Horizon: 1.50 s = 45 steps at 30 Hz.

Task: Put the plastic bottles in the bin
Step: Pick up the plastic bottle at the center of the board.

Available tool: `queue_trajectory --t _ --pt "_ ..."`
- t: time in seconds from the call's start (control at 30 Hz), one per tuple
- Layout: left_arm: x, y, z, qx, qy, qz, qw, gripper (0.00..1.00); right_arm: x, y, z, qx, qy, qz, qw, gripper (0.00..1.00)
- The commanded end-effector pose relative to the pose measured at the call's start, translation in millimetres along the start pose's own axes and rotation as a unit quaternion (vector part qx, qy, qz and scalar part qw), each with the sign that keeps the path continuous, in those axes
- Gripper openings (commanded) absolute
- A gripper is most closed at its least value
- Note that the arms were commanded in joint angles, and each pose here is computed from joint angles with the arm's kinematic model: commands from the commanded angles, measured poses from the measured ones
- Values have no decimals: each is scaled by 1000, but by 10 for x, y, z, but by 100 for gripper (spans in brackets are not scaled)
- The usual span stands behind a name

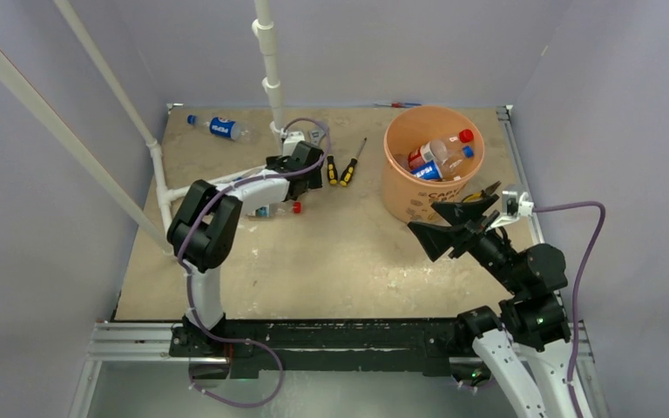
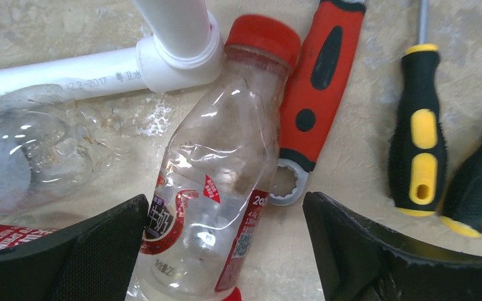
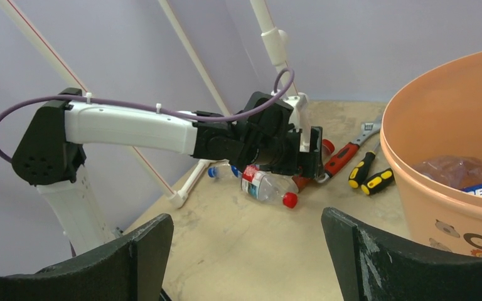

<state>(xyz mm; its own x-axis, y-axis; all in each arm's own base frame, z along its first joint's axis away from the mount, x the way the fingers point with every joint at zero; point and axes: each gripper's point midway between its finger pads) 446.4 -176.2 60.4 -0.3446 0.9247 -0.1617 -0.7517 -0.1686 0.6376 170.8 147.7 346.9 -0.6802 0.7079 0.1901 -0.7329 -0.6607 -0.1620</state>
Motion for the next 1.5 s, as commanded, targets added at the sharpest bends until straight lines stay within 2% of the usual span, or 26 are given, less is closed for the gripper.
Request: queue_trajectory --t 0.0,0.17,0.33,0.37,0.63,0.73,0.8,0.9,1.0,1.17,1.3,1.47 --pt "-29 -91 -45 16 0 -11 1000 92 22 2 200 -21 14 -4 1000 92" --pt "-10 -79 -170 32 7 -25 999 78 43 -3 260 -26 14 -1 1000 91" --pt "-26 59 -95 21 23 -49 998 47 47 0 294 -29 14 -3 999 91" --pt "-18 93 -72 18 27 -52 998 44 48 0 299 -30 14 -2 999 92" --pt "26 502 207 -10 61 -83 995 31 65 19 348 -36 13 -3 999 91" --pt "-1 833 359 -22 93 -131 987 26 84 3 382 -38 12 2 999 91" --pt "-66 1117 330 -13 108 -195 975 26 106 -18 409 -38 11 9 999 91" --pt "-331 1702 315 -9 125 -339 932 29 140 -68 448 -37 10 22 999 91" --pt "-531 2292 193 -18 106 -454 885 30 178 -122 480 -37 5 38 999 91" --pt "-732 3197 -369 -5 35 -607 794 31 329 -185 382 -25 -26 95 995 92" --pt "-651 3653 -723 5 20 -685 728 31 363 -228 151 9 -49 124 991 91" --pt "-562 3951 -982 10 8 -733 680 31 307 -267 -71 44 -65 122 989 91"
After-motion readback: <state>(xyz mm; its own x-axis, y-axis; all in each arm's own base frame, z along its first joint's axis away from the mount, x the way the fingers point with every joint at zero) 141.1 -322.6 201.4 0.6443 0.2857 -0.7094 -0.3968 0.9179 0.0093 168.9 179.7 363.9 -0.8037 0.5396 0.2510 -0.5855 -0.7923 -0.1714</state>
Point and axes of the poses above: each gripper's point midway between its finger pads, its own y axis back along the fingers, its own x axis along the line the jaws close on, z = x × y, and after that the axes turned 13 degrees about y, right-handed
